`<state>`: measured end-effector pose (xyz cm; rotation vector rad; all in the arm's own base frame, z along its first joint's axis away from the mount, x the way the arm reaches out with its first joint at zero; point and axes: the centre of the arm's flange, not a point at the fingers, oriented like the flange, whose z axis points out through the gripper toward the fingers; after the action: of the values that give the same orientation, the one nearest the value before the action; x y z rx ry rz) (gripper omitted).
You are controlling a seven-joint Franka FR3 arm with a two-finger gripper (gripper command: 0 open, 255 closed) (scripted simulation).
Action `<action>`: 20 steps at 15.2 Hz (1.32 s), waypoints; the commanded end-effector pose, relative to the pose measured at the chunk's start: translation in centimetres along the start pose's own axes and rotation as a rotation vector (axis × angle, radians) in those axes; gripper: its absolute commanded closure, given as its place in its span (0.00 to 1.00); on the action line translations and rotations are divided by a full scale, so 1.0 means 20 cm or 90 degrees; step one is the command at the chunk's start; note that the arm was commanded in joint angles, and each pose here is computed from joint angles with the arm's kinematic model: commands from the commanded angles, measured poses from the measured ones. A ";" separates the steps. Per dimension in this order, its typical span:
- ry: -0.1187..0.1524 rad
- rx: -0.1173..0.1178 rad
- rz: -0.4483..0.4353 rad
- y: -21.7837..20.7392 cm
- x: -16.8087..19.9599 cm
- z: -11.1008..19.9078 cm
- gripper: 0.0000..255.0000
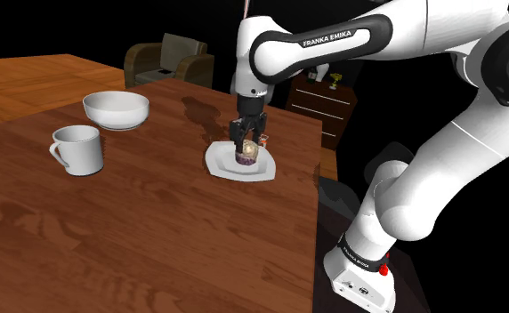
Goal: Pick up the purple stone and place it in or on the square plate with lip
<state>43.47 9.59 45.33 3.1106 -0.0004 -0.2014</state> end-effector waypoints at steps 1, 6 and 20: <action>0.001 0.000 0.000 0.00 0.00 0.02 1.00; 0.001 0.000 0.000 0.00 0.00 0.02 1.00; 0.001 0.000 0.000 0.00 0.00 -0.23 0.00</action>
<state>44.13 9.79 49.48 3.1114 -0.0003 -0.1980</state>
